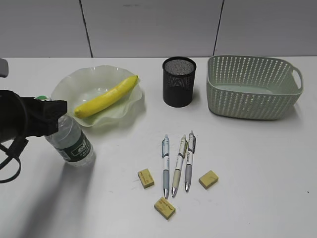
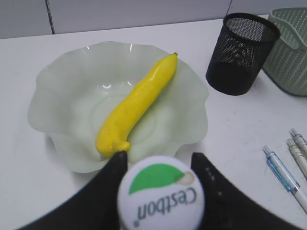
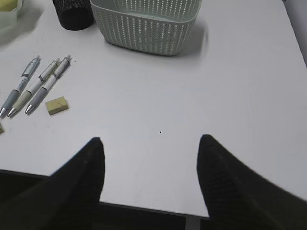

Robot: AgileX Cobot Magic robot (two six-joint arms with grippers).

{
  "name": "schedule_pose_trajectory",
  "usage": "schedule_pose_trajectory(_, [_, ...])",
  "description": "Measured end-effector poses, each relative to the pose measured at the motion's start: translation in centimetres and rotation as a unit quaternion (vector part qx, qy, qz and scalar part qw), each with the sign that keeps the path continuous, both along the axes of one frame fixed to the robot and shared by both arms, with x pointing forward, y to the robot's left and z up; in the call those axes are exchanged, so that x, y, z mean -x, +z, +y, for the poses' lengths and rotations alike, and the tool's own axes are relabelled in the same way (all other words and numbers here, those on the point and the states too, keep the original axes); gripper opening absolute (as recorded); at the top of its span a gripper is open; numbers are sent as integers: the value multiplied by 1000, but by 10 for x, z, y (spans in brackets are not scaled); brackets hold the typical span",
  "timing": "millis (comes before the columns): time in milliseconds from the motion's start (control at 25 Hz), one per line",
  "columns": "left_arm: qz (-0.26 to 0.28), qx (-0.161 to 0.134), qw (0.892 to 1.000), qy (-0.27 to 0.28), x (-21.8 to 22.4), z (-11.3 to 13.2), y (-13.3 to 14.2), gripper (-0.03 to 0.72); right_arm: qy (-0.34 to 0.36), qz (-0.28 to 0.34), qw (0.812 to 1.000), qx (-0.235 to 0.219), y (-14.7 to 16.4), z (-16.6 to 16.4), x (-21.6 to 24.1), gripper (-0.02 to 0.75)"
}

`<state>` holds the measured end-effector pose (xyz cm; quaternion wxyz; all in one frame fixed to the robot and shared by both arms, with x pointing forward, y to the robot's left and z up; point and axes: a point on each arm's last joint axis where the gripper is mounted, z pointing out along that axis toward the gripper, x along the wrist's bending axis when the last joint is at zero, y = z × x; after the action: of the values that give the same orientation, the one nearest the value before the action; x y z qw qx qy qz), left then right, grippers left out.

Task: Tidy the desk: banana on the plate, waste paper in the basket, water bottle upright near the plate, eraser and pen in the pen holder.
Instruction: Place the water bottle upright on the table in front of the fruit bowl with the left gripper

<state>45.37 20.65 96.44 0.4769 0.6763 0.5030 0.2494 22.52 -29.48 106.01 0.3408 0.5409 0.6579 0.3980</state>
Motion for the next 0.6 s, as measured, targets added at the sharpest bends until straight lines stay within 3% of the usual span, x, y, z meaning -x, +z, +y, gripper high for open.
schedule_pose_trajectory(160, [2, -2, 1000, 0, -3, -1, 3, 326, 0, 0, 1000, 0, 0, 0, 0, 483])
schedule_pose_trajectory(400, [-6, -1, 1000, 1, -11, -4, 12, 557, 0, 0, 1000, 0, 0, 0, 0, 483])
schedule_pose_trajectory(600, [-16, 1, 1000, 2, -6, -2, 25, 580, 0, 0, 1000, 0, 0, 0, 0, 483])
